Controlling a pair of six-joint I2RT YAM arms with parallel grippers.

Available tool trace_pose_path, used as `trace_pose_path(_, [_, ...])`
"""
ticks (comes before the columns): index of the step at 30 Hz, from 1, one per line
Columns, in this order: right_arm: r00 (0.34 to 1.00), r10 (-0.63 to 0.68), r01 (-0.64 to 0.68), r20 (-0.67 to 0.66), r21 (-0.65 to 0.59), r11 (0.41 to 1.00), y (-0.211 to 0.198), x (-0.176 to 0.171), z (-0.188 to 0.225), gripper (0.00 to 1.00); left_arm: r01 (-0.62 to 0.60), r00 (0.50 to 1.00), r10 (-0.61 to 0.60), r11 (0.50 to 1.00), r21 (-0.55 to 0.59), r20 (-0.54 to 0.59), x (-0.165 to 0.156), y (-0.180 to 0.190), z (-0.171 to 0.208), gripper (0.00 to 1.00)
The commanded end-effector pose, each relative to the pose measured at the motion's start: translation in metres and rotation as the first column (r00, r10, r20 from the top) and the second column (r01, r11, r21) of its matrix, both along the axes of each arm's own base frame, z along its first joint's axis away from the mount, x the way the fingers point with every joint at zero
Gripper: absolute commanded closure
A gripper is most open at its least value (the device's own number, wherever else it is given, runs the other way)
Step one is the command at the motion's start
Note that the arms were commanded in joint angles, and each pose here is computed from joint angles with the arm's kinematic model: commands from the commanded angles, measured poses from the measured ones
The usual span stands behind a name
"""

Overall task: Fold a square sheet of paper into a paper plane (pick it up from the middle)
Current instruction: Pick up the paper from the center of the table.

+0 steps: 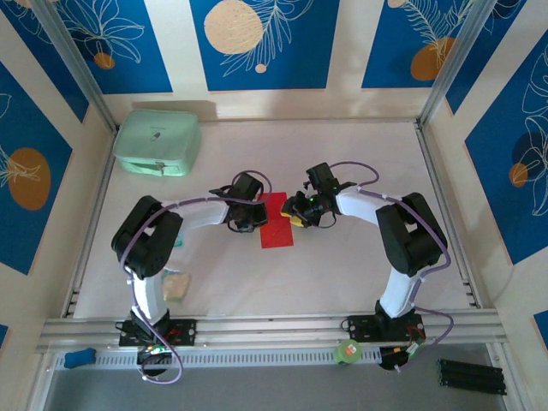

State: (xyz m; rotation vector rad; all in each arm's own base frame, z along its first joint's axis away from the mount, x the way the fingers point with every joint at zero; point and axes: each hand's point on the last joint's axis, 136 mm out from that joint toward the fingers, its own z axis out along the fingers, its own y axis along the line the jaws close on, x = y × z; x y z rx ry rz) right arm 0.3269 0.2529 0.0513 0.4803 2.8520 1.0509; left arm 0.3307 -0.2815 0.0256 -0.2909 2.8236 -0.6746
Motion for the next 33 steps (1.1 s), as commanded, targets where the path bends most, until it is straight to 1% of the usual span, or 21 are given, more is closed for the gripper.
trace_pose_path(1, [0.999,0.002,-0.002,-0.055,0.008,1.000,0.005,-0.008,-0.008,0.60,-0.005,1.000,0.006,0.999,0.045,-0.017,0.002,0.007,-0.007,0.94])
trace_pose_path(5, [0.998,0.008,-0.008,-0.070,0.001,1.000,0.009,-0.011,-0.012,0.60,-0.035,0.999,0.037,0.997,0.070,-0.031,-0.001,0.015,-0.013,0.94])
trace_pose_path(9, [0.996,0.023,-0.024,-0.083,-0.005,1.000,0.017,-0.014,-0.016,0.59,-0.065,0.997,0.068,0.996,0.063,-0.043,-0.004,0.017,-0.018,0.95])
trace_pose_path(16, [0.995,0.015,-0.022,-0.095,-0.075,0.997,0.019,-0.016,-0.025,0.59,-0.094,0.994,0.097,0.994,0.050,-0.056,-0.008,0.019,-0.019,0.95])
trace_pose_path(20, [0.996,0.013,-0.021,-0.090,-0.090,0.996,0.020,-0.013,-0.028,0.62,-0.107,0.992,0.108,0.994,0.019,-0.067,-0.011,0.016,-0.018,0.95])
trace_pose_path(25, [0.997,0.024,-0.030,-0.077,-0.082,0.996,0.023,-0.010,-0.027,0.66,-0.118,0.990,0.119,0.993,0.017,-0.074,-0.013,0.018,-0.021,0.95])
trace_pose_path(29, [0.996,0.018,-0.027,-0.086,-0.107,0.994,0.022,-0.010,-0.029,0.66,-0.123,0.990,0.124,0.992,0.016,-0.074,-0.013,0.018,-0.022,0.95])
trace_pose_path(33, [0.996,0.026,-0.034,-0.082,-0.098,0.995,0.024,-0.011,-0.031,0.66,-0.124,0.989,0.125,0.992,0.016,-0.076,-0.013,0.018,-0.022,0.95])
